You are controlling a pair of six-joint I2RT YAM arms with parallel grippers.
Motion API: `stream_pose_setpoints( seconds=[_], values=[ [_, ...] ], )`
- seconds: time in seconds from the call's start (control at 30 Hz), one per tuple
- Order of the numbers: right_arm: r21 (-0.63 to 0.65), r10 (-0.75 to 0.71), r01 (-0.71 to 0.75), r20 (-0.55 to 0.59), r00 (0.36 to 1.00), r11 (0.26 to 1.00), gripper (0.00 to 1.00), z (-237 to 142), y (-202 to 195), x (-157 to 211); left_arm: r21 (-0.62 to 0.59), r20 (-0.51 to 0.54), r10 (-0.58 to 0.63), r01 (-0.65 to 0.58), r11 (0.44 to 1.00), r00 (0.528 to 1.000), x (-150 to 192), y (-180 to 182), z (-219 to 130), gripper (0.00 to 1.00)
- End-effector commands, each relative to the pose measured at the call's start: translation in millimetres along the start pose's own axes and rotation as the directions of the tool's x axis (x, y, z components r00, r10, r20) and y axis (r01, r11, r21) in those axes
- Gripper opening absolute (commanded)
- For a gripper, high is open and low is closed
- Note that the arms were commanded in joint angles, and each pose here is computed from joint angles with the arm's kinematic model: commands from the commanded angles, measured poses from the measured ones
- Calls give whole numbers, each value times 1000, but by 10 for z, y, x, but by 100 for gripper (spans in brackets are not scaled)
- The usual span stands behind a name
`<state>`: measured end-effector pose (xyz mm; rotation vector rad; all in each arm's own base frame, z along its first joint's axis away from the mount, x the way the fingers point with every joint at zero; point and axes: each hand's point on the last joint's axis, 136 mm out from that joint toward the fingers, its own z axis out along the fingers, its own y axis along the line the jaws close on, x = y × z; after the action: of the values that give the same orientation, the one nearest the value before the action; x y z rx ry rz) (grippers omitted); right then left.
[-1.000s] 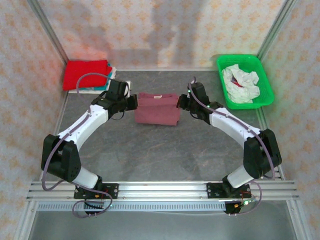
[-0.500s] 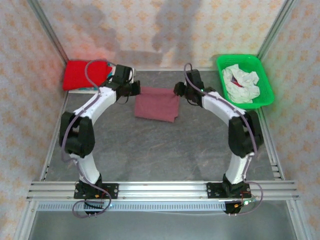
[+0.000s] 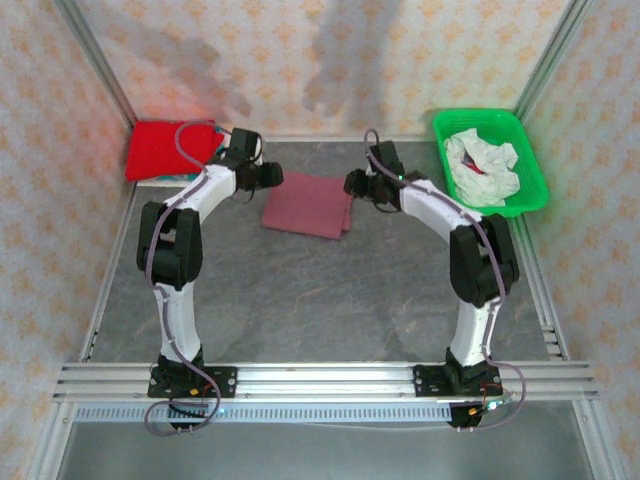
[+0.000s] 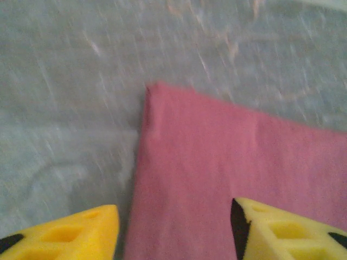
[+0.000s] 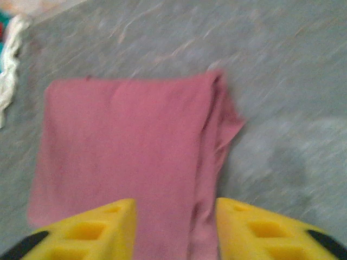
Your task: Fold and stack the t-shirts
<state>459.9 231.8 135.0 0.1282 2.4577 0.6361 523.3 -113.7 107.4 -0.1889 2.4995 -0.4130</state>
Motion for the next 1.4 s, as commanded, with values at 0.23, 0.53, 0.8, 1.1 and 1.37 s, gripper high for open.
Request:
stream_pose_setpoints(
  seconds=[0.23, 0.53, 0.8, 1.1, 1.37],
  values=[
    [-194, 18, -33, -76, 997, 980, 17, 434, 400, 535, 140, -73, -25, 35, 990, 997, 596, -112, 426, 44],
    [-74, 46, -57, -137, 989, 996, 16, 739, -92, 951, 83, -127, -84, 95, 992, 988, 1188, 118, 404, 44],
    [-87, 89, -105, -177, 980, 991, 15, 388, -152, 1275, 82, -185, -128, 145, 986, 974, 1759, 9, -21, 45],
    [63, 158, -155, -37, 987, 986, 49, -12, -190, 649, 20, -32, -217, 217, 976, 976, 1216, 189, -577, 78],
    [73, 131, -122, -138, 982, 990, 63, 355, -254, 567, 23, -131, -223, 227, 974, 966, 1189, 214, -182, 78]
  ],
)
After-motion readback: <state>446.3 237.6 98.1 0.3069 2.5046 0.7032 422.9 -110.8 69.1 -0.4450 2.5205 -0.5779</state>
